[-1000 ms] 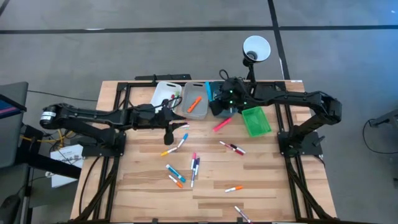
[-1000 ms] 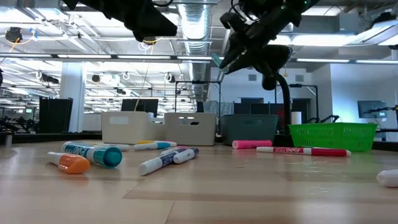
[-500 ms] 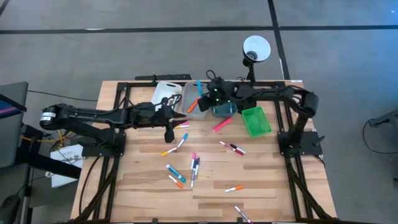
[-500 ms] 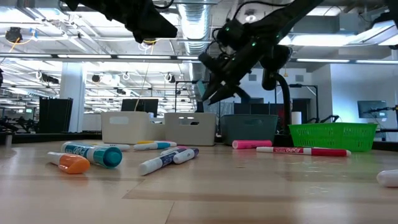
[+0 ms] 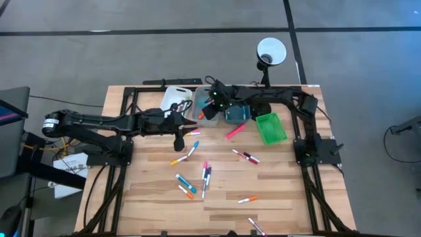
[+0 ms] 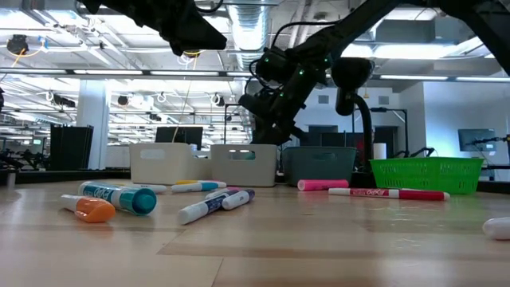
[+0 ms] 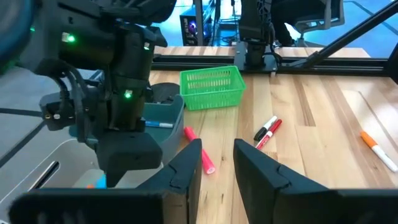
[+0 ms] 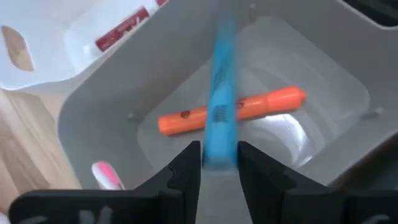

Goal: Pick & Place Markers
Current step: Put the blue highlighter pen into the gray bin, then put the purple marker pen into the blue bin

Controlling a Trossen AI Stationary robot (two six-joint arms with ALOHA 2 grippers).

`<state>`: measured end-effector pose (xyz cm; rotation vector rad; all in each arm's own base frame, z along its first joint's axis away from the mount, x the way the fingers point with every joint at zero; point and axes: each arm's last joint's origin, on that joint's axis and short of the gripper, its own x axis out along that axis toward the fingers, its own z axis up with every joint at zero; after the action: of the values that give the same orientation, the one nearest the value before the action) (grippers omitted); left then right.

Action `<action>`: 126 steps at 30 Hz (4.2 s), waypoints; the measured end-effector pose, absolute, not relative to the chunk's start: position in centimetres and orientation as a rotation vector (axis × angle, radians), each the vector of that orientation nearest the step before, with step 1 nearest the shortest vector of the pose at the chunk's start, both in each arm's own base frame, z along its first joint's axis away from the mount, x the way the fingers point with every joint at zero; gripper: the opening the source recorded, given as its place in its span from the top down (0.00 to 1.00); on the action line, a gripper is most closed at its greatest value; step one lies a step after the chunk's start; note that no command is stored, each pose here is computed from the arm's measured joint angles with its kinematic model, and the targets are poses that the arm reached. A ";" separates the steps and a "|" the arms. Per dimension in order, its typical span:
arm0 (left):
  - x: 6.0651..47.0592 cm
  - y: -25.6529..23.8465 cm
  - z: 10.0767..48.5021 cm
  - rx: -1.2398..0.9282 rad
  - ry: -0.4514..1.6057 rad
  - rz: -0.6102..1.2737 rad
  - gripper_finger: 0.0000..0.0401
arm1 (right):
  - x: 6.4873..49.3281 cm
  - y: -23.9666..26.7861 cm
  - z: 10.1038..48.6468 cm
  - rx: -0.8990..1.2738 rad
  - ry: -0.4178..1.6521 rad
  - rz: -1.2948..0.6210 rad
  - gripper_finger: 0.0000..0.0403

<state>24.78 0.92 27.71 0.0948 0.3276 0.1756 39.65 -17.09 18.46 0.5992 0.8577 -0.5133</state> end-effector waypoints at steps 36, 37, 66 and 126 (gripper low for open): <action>24.1 0.9 24.8 0.043 0.429 0.183 0.78 | 33.2 -3.2 30.8 0.237 1.074 -0.171 0.42; 24.1 0.9 24.8 0.043 0.428 0.183 0.78 | 32.8 -2.2 31.0 0.241 1.096 -0.158 0.41; 24.1 -2.0 24.9 -0.142 0.399 0.108 0.78 | 26.6 24.5 22.0 0.613 1.697 -0.263 0.44; 24.1 -2.0 25.1 -0.125 0.383 0.101 0.78 | 31.4 23.5 15.2 0.711 1.637 -0.438 0.90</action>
<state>24.12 -2.05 25.11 -0.1252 0.3832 0.1008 31.44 23.48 15.17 0.7115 1.6375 -0.4384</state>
